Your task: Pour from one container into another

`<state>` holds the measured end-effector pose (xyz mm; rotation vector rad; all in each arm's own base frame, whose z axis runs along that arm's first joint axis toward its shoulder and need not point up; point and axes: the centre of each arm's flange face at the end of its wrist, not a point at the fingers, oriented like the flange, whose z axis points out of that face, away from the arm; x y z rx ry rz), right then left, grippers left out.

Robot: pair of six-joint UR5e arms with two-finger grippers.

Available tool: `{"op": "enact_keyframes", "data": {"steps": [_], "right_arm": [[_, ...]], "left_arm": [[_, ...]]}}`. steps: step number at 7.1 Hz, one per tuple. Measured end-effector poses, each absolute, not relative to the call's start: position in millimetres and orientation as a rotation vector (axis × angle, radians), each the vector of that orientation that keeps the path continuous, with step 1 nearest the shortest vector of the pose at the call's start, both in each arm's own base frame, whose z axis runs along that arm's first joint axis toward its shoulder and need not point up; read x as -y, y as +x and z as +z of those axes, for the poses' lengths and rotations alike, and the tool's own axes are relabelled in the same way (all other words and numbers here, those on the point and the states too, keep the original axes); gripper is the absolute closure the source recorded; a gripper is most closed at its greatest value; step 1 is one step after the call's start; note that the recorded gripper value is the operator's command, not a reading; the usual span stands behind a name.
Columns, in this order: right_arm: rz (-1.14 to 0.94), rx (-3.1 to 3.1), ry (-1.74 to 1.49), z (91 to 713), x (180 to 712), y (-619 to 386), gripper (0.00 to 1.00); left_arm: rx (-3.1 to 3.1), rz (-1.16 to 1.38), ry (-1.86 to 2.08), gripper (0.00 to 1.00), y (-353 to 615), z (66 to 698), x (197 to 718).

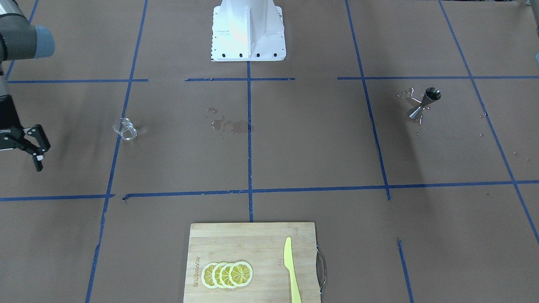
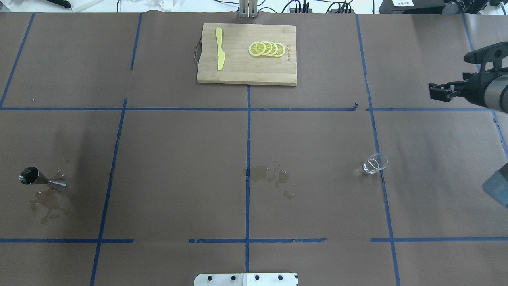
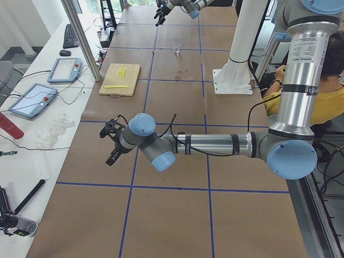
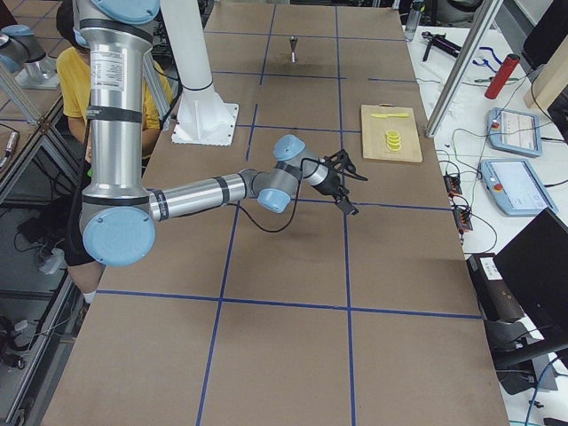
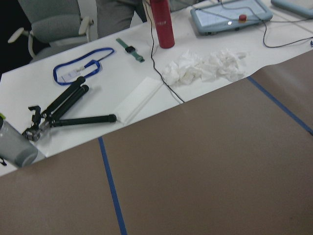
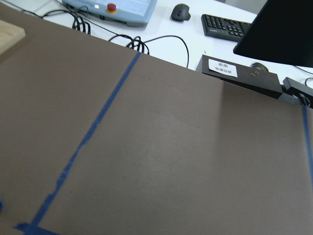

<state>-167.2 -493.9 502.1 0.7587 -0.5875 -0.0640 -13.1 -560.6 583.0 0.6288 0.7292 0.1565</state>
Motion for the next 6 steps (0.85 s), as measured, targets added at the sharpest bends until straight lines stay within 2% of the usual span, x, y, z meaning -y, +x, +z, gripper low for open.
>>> {"op": "enact_keyframes", "data": {"steps": [3, 6], "right_arm": [[-0.293, 0.563, 0.535, 548, 505, -48, 0.00], [-0.269, 0.723, 0.324, 617, 468, 19, 0.00]], "left_arm": [[-0.704, 0.210, 0.393, 0.00, -33, 570, 554], [-0.756, 0.195, 0.268, 0.00, -35, 563, 540]]}}
